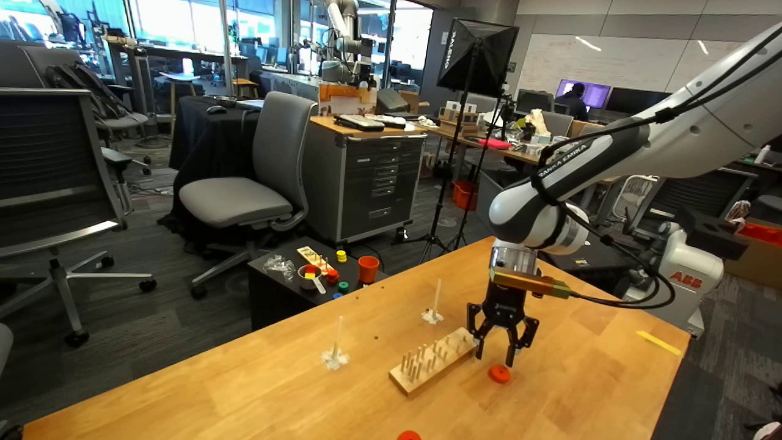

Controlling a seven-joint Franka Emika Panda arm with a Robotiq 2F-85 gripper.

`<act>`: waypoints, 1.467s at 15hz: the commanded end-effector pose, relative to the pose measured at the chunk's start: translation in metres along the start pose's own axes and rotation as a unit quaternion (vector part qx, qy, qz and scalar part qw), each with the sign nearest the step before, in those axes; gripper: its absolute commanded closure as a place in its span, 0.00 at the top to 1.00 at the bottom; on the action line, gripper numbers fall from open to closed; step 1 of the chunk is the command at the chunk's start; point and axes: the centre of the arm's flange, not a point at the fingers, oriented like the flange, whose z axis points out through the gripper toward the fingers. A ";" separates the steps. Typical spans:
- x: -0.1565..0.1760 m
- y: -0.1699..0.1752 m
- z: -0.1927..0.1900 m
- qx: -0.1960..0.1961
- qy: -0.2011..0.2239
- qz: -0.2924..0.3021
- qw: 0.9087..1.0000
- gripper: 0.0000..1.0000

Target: Put an orange disc on the wooden rack

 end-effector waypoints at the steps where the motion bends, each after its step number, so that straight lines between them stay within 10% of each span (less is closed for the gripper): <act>1: -0.009 -0.005 -0.005 0.015 -0.013 -0.012 1.000 0.94; 12: -0.018 -0.014 0.027 -0.083 0.052 0.012 0.995 1.00; 21: -0.023 -0.016 0.034 -0.089 0.071 0.012 0.993 1.00; 22: -0.024 -0.015 0.035 -0.090 0.071 0.012 0.993 0.87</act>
